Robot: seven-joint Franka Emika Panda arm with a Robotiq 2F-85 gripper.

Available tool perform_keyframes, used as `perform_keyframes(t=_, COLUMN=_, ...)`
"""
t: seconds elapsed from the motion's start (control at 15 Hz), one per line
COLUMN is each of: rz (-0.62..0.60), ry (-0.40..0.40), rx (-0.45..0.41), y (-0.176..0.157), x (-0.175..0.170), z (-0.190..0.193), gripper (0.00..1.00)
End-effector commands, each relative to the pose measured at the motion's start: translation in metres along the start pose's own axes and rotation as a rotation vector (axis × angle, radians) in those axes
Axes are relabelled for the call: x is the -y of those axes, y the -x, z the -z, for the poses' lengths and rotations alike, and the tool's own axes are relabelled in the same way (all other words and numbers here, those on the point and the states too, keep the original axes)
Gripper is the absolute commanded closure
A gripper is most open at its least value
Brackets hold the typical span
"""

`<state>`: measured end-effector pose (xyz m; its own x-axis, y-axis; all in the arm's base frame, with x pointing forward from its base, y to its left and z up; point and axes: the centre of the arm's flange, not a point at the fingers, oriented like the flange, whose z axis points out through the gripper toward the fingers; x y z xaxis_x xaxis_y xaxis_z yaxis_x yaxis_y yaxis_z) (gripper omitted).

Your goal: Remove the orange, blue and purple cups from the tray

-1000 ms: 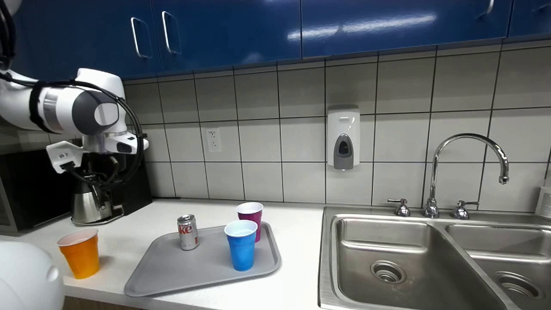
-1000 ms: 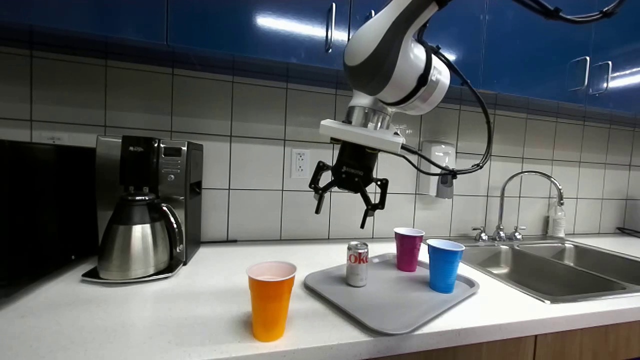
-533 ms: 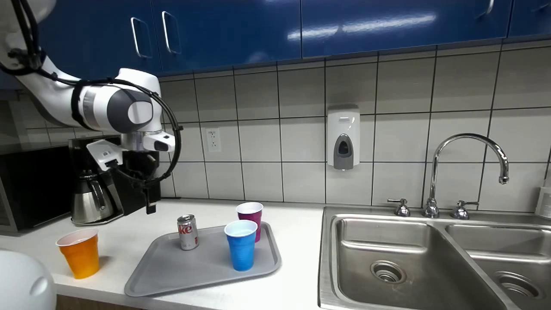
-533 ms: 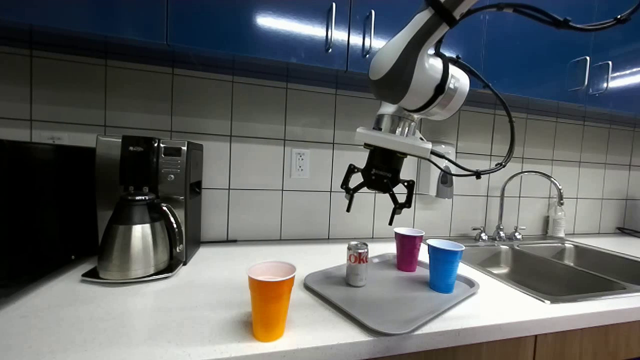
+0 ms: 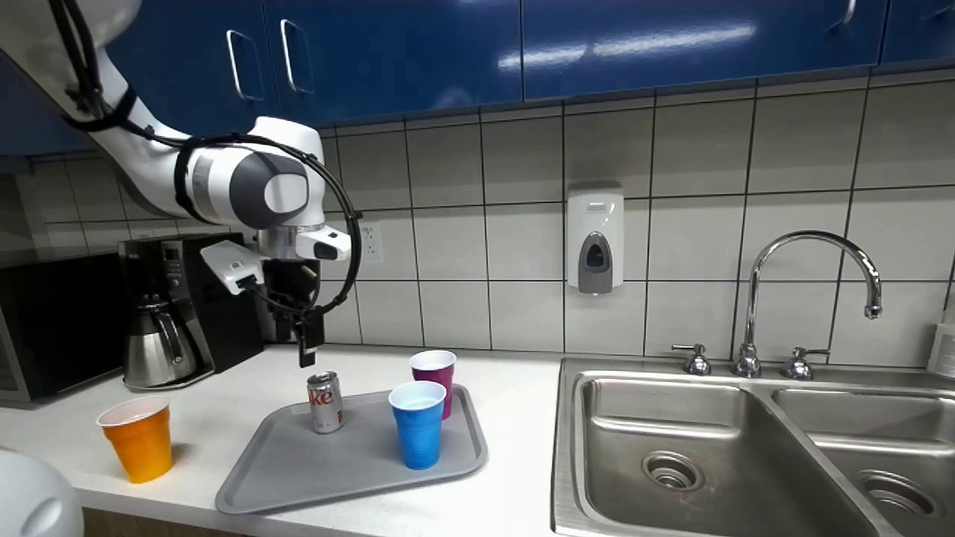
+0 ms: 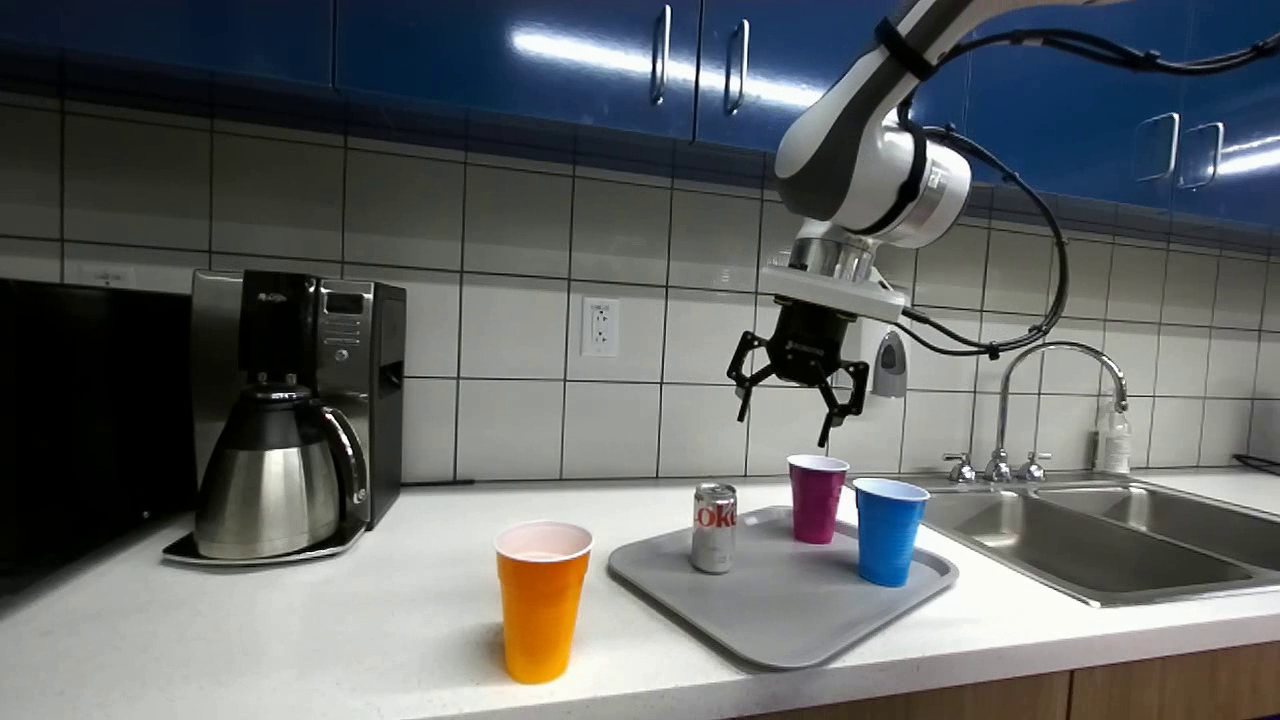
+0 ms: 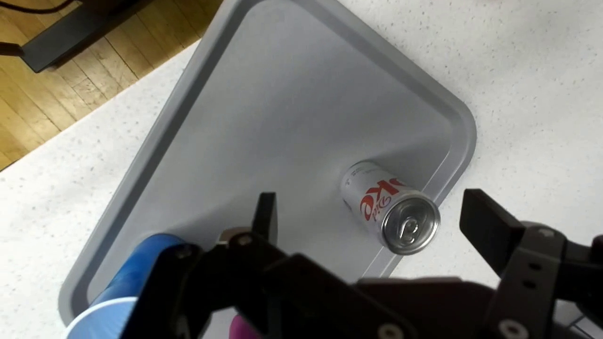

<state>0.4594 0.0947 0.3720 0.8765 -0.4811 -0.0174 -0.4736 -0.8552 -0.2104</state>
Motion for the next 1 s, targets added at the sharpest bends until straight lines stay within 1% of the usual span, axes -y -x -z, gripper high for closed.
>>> perform_keyframes(t=0.0, rz=0.002, ry=0.015, rx=-0.013, y=-0.019, x=-0.023, z=0.004, gripper=0.00)
perform_keyframes(t=0.27, rz=-0.021, ry=0.021, rx=-0.025, y=-0.037, x=-0.049, z=0.009, gripper=0.00)
perform_keyframes(t=0.6, rz=-0.044, ry=0.052, rx=-0.049, y=-0.060, x=-0.082, z=0.011, gripper=0.00)
perform_keyframes(t=0.93, rz=-0.043, ry=0.064, rx=-0.075, y=-0.077, x=-0.104, z=0.003, gripper=0.00)
